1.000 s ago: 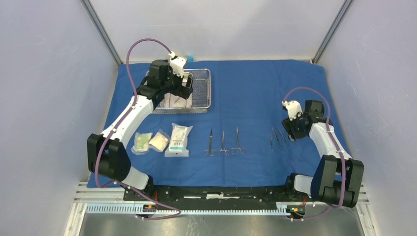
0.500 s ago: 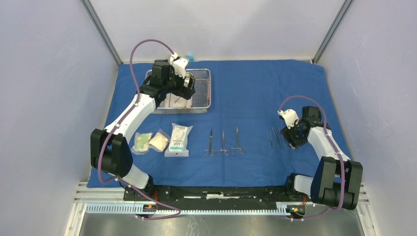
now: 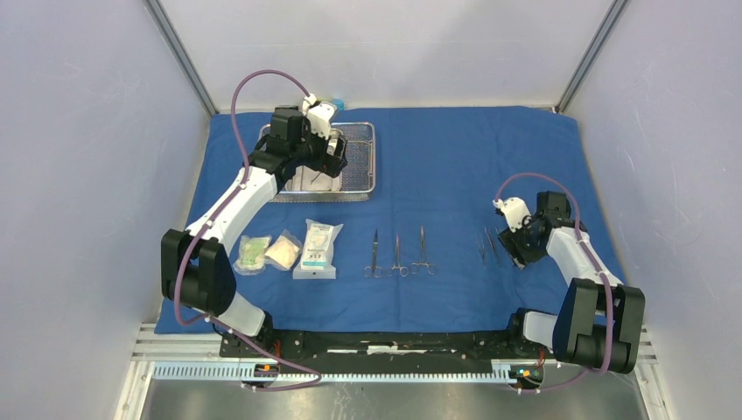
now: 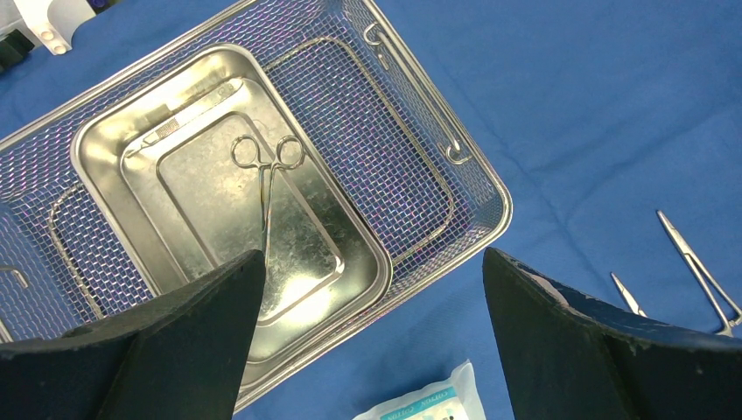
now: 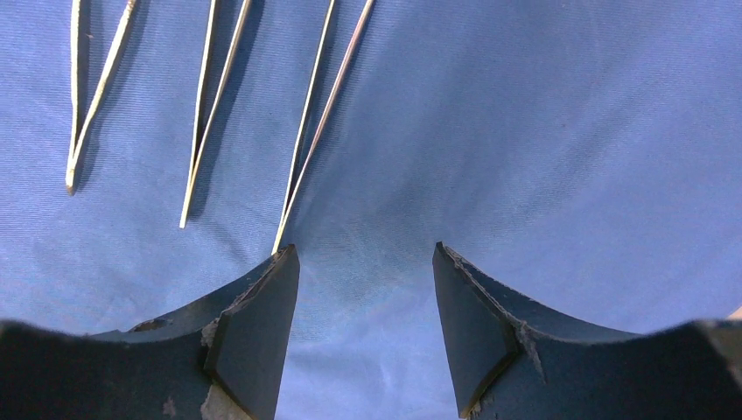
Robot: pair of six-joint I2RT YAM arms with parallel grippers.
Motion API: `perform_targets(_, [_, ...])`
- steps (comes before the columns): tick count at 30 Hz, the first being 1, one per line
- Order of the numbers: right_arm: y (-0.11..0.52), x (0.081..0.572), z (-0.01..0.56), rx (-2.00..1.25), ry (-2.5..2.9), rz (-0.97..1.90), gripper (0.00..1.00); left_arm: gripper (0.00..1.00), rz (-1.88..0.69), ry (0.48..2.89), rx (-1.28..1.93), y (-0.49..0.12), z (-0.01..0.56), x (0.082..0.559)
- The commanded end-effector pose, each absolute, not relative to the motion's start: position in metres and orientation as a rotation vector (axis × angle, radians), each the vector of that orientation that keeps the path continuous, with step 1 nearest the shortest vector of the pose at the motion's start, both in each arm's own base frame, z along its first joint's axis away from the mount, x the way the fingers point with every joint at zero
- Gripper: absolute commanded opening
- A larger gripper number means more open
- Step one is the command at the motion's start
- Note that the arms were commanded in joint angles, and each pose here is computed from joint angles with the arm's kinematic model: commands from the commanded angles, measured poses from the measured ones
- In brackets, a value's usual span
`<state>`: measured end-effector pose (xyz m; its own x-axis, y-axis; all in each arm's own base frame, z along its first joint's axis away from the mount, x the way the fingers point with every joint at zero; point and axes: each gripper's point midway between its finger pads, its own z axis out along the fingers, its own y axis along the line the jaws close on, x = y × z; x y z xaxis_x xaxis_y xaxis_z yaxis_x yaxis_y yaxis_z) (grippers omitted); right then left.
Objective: Open and lay out the surgical kit
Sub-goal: Place the medical item in the surgical kit.
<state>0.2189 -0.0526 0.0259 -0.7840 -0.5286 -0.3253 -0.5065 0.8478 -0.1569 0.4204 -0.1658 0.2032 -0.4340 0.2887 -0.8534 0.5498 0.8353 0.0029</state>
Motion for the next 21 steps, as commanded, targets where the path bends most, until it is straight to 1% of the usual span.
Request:
perform_targets(1, [-0.047,0.222,0.03,-0.799,2.632,-0.051,0.65,1.0,-0.36,1.996,0.594,-0.17,0.22,0.425])
perform_targets(9, [-0.045,0.222,0.031,-0.811,2.634,-0.031,0.65,1.0,-0.348,1.992,0.594,-0.169,0.222,0.426])
perform_targets(14, [-0.053,0.226,0.032,-0.796,2.638,-0.087,0.64,1.0,-0.356,1.989,0.596,-0.17,0.224,0.426])
perform_targets(16, [-0.054,0.234,0.041,-0.786,2.608,-0.103,0.64,1.0,-0.357,1.99,0.598,-0.17,0.223,0.426])
perform_targets(21, [-0.04,0.257,0.07,-0.764,2.501,-0.024,0.63,1.0,-0.353,1.993,0.596,-0.17,0.222,0.427])
